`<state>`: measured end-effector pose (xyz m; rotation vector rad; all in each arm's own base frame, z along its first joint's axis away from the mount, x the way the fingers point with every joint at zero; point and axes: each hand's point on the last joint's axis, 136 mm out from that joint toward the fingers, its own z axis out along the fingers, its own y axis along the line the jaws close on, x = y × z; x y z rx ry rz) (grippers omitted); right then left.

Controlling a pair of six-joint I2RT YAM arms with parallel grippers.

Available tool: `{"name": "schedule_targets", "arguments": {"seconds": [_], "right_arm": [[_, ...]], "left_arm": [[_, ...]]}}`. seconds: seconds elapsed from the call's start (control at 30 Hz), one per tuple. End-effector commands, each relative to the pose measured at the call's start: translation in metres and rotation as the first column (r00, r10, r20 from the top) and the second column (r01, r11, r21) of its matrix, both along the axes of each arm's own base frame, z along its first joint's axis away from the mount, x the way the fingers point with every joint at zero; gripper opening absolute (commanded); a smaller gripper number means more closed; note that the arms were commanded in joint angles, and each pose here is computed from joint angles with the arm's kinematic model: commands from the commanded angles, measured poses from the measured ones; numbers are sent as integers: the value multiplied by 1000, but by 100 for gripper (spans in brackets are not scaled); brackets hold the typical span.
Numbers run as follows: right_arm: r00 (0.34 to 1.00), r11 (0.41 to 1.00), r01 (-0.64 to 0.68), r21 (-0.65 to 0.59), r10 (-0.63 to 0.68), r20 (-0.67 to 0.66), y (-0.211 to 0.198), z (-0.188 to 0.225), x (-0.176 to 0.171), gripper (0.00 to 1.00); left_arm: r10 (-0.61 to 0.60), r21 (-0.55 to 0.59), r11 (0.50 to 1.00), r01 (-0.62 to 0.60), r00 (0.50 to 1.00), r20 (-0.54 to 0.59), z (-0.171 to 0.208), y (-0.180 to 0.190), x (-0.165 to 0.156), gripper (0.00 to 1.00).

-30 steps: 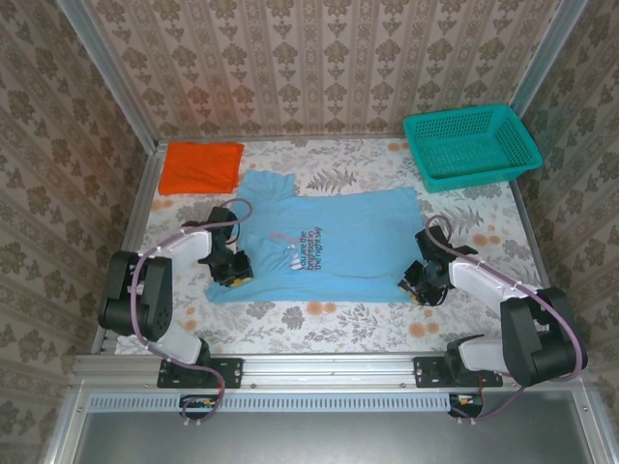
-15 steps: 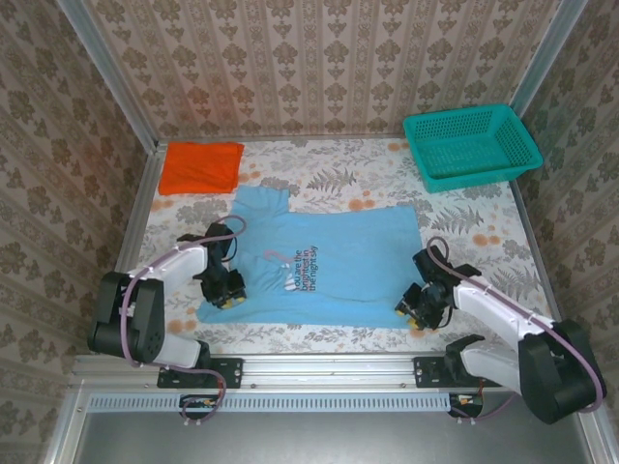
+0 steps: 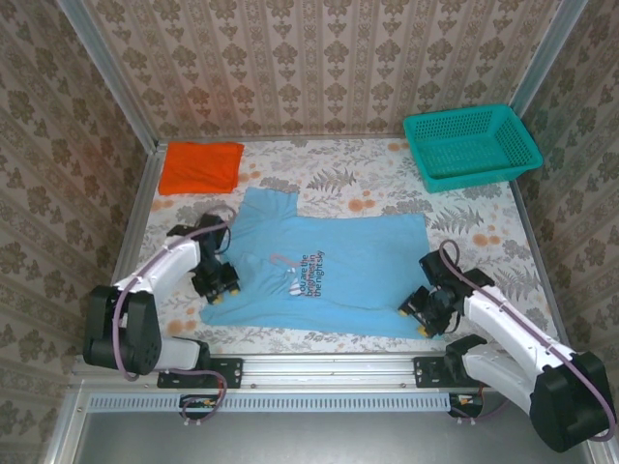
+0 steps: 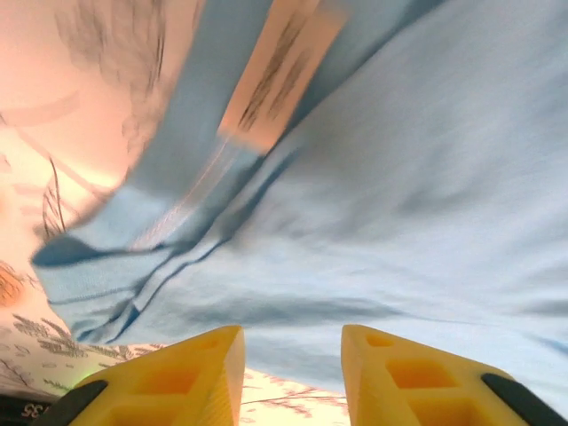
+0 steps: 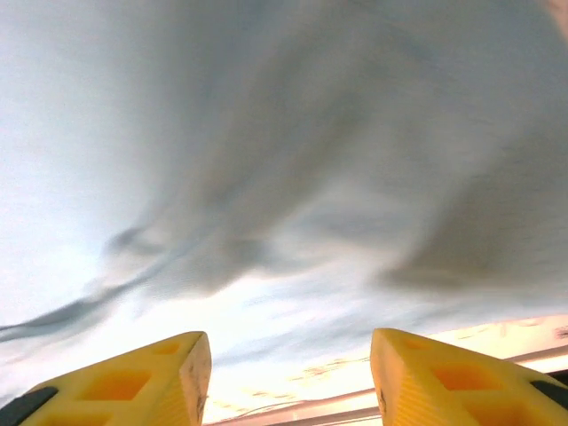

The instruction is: Fold and stack the t-shirts

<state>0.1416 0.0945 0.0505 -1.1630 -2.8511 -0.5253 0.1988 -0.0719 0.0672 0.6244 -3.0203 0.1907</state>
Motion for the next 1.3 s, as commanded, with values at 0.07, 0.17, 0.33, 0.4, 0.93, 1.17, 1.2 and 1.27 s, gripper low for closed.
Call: {"name": "schedule_targets", "arguments": {"seconds": [0.07,0.17,0.33,0.4,0.93,1.17,1.2,1.27], "right_arm": [[944,994,-60,-95,87,318,-2,75,74,68],[897,981,-54,-186,129,424,-13,106,119,73],[842,965,-49,-259,179,508,-34,126,192,74],[834,972,-17,-235,143,533,-46,126,216,72],[850,977,-6,-211,116,514,-75,86,250,70],[862,978,23,-208,86,500,-84,80,249,69],[861,978,23,-208,86,502,-84,80,249,69],[858,978,28,-206,82,507,-85,80,249,69]], "left_arm": [[-58,-50,996,74,961,270,78,-17,96,42],[-117,-42,989,144,916,383,99,-29,154,45],[-202,-2,973,231,855,477,100,-40,240,49],[-227,1,966,257,854,467,85,-43,267,49],[-376,89,923,373,833,405,-15,-59,374,49],[-423,117,905,409,833,356,-19,-54,358,50],[-433,128,901,415,834,343,-20,-51,355,50],[-444,140,896,421,840,313,-26,-46,347,50]]}}
